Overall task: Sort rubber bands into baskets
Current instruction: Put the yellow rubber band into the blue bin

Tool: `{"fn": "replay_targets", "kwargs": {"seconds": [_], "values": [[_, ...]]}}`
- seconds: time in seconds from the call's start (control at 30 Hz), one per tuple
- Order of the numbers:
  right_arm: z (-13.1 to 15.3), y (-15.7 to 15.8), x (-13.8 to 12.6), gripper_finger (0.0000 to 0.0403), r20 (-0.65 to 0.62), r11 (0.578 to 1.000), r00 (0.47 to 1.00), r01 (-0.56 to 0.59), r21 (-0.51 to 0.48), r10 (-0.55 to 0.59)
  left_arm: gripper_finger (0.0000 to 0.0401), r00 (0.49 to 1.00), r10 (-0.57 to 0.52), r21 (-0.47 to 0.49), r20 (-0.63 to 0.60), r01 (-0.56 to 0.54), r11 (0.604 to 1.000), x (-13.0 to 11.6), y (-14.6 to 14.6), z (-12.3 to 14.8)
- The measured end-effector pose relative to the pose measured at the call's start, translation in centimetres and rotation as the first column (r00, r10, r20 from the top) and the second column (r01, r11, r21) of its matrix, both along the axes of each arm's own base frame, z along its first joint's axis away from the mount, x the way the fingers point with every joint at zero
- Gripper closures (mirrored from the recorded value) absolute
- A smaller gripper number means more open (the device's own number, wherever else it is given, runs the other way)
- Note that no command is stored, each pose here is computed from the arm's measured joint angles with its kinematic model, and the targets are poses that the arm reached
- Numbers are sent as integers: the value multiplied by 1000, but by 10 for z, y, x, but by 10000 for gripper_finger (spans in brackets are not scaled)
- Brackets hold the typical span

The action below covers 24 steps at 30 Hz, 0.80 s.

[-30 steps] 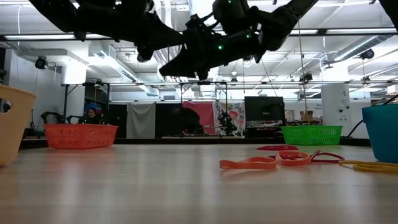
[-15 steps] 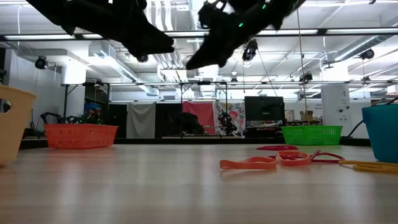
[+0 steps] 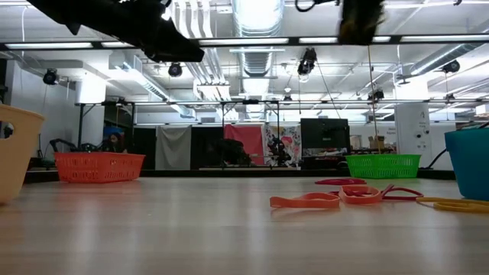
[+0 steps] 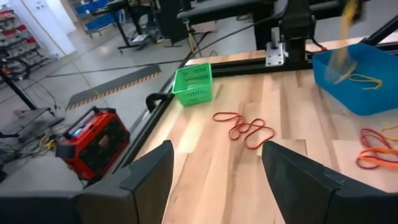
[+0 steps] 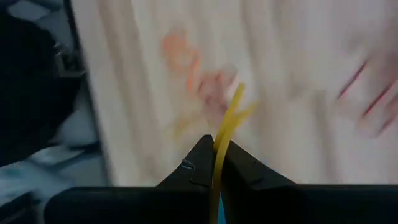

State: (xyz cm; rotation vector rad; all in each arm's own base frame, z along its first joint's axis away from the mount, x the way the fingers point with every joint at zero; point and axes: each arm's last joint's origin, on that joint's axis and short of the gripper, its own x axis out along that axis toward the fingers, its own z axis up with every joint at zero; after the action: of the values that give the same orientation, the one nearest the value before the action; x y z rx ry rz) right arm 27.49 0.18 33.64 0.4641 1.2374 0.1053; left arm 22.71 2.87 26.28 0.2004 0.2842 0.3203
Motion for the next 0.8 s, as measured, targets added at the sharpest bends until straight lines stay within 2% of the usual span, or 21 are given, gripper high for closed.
{"fn": "replay_targets", "kwargs": {"seconds": [0.07,0.17,0.27,0.37,0.6,0.8], "values": [[-4,8,-8,394,-100,996,994,54,64,-48,173,1000,2,6,-3,-2,1000,0,0,0],[-9,21,-20,394,-244,987,965,123,101,-95,173,1000,0,17,-5,0,1000,0,0,0],[-16,34,-30,394,-392,973,910,197,123,-135,173,1000,16,22,-5,-16,1000,0,1,0],[-23,45,-37,394,-497,960,849,262,102,-179,173,999,32,26,-8,-32,999,-1,1,0],[-47,61,-47,394,-630,938,737,346,38,-246,173,999,31,33,-12,-31,999,-1,1,0],[-75,61,-58,394,-708,933,650,358,-35,-276,173,999,31,33,-15,-30,999,-1,1,0]]}}
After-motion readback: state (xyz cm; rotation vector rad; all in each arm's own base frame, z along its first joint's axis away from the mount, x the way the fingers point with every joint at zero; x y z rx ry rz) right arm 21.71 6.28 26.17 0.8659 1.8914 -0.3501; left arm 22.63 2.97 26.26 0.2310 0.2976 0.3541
